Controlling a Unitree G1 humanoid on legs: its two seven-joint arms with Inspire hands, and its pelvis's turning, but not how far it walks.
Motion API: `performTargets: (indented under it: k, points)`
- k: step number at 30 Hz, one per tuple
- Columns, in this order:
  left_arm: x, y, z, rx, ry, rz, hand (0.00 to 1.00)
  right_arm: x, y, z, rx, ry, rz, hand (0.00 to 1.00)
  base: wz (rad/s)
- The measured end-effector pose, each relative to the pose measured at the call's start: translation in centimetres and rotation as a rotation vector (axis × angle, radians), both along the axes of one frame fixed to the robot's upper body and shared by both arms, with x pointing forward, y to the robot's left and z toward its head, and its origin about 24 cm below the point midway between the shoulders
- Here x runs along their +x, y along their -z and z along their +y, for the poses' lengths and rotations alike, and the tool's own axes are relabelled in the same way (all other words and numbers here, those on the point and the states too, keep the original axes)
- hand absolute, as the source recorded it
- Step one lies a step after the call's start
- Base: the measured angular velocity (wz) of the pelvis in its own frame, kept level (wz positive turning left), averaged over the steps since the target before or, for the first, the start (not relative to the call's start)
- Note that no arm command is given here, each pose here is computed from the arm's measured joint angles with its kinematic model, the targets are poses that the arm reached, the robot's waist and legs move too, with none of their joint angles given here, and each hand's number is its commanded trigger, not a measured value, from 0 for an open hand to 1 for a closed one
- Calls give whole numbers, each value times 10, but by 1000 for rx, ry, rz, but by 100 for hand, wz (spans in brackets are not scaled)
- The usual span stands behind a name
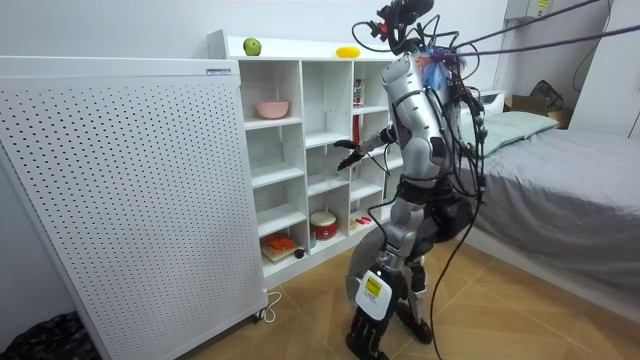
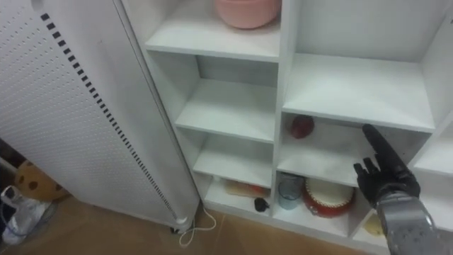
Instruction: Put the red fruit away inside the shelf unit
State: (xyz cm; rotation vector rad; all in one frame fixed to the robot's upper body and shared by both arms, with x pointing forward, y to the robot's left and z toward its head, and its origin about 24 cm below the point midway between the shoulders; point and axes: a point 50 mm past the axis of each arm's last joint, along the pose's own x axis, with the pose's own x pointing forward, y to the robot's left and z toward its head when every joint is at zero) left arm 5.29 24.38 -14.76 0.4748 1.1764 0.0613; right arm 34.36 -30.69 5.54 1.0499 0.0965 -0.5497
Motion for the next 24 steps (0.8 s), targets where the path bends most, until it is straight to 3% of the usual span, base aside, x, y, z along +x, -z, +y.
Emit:
performTargets:
  k: [7, 12, 17, 19, 24]
  points:
    - [-3, 2, 18, 4, -70, 39, 0, -70, 80, -20, -330, -277, 352, 0, -2]
    - [-7, 2, 30, 28, -127, 46, 0, -125, 125, -17, -400, -475, 528, 0, 4]
    - [-11, 3, 28, 60, -31, 72, 0, -187, 170, 10, -379, -690, 682, 0, 3]
    - [-16, 4, 26, 77, -32, 72, 0, -218, 189, 31, -350, -792, 743, 0, -10]
    - [-22, 7, 12, 93, -45, 55, 0, -258, 207, 60, -323, -878, 820, 0, -10]
